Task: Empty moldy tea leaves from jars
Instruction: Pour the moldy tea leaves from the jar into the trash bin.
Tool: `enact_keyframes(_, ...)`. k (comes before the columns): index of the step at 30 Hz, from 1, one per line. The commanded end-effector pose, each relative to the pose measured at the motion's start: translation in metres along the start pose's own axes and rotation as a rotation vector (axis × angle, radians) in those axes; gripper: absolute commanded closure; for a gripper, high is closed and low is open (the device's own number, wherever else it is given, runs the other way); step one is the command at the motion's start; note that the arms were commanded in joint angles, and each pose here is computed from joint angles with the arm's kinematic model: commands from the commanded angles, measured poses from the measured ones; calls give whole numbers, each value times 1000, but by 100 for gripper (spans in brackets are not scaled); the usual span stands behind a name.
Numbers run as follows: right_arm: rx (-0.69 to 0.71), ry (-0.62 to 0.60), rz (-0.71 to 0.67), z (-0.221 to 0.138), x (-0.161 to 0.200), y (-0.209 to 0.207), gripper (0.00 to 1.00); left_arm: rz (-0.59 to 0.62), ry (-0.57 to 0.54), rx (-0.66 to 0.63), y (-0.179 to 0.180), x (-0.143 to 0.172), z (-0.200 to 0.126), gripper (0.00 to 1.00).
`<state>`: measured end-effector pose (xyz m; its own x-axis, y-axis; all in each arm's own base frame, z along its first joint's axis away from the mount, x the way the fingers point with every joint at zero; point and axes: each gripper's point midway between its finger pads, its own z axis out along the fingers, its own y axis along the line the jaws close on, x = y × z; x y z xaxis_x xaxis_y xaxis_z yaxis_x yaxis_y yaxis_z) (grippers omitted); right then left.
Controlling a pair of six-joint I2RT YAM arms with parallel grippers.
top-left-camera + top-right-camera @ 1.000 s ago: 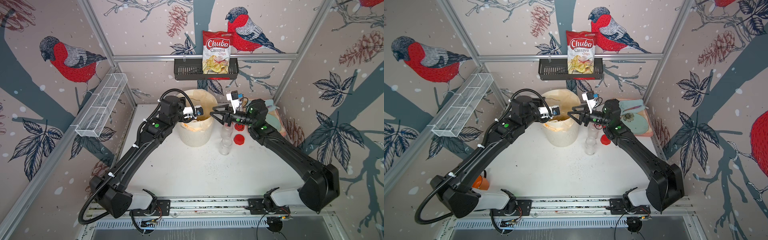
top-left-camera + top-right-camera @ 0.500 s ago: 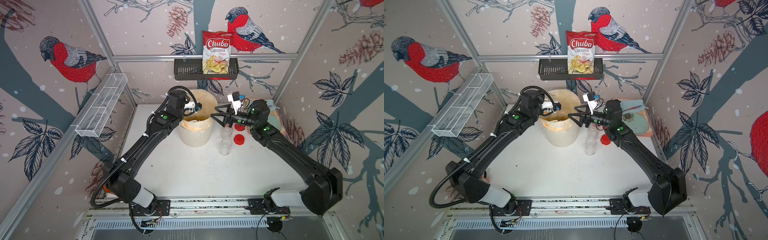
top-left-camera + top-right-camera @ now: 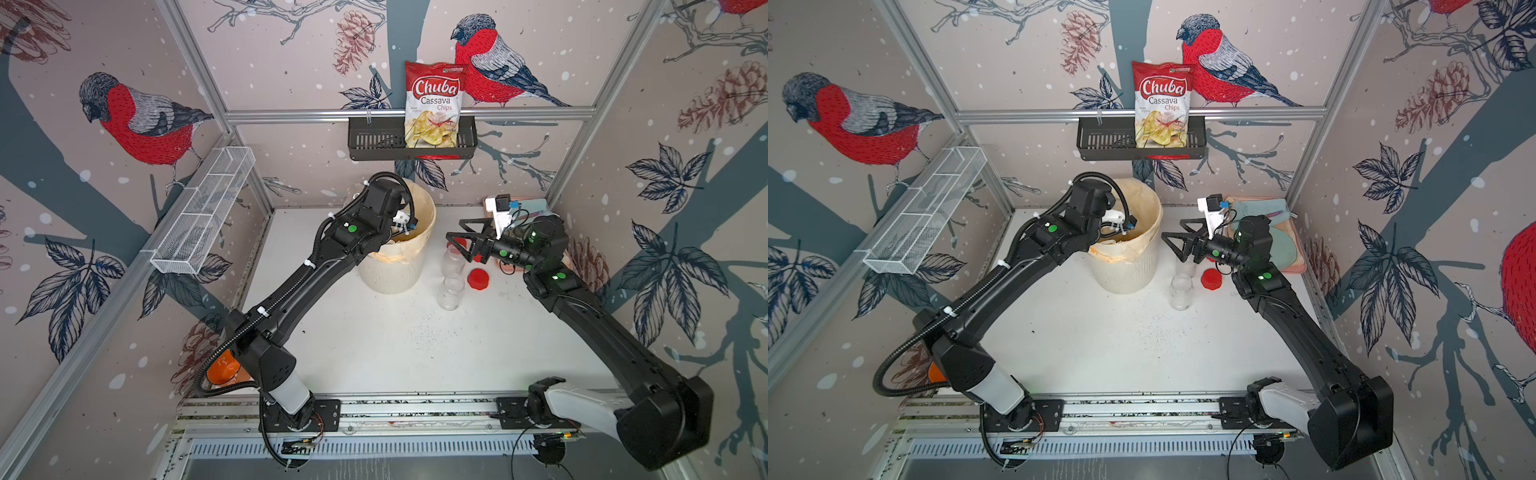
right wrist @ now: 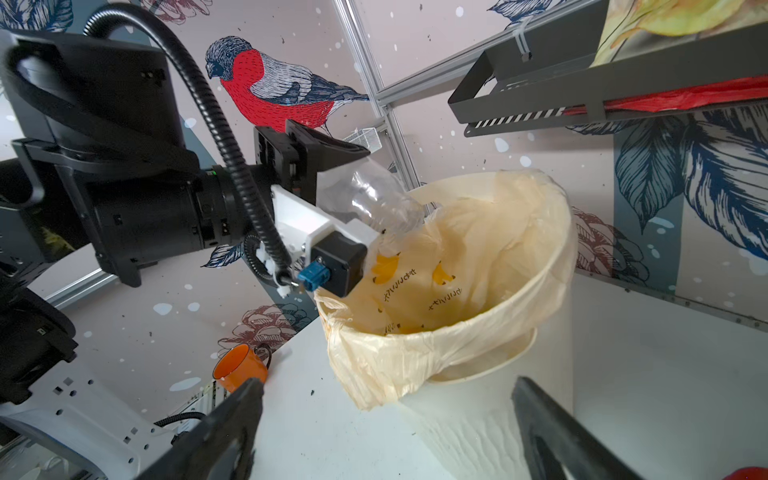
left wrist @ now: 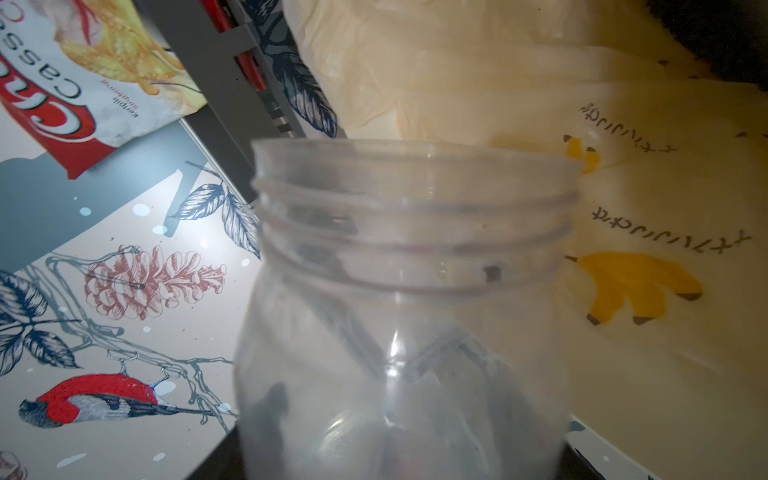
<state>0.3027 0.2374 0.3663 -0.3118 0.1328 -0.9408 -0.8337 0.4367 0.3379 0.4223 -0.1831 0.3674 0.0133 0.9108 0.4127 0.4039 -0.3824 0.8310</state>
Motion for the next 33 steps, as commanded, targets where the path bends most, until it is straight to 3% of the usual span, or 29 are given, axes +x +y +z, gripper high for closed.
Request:
enact_keyframes(1,-8,-33,-10,-2,-9,4,6,3,42,3,8,10,0,32)
enact_keyframes(5,-8,-37,-6,-3,-11,3,5,4,42,-49,31,15,-8,31)
enact_keyframes(10,-15,-47,-6,-4,-11,4,5,28,-22,52,-20,-10,9,31)
enact_keyframes(17,-16,-50,-8,-5,-14,5,4,26,23,-41,25,4,5,32)
enact_keyframes(20,-19,-51,-8,-5,-13,5,4,19,-13,-12,9,-8,9,32)
enact_keyframes(23,-20,-46,-3,-4,-10,3,5,-76,-49,-38,15,-12,8,34)
enact_keyframes(28,-50,-37,-4,0,-8,3,9,-263,-229,-57,31,-21,-10,34)
enact_keyframes(33,-90,-20,-9,11,-6,4,17,-359,-263,-71,23,-14,-3,34)
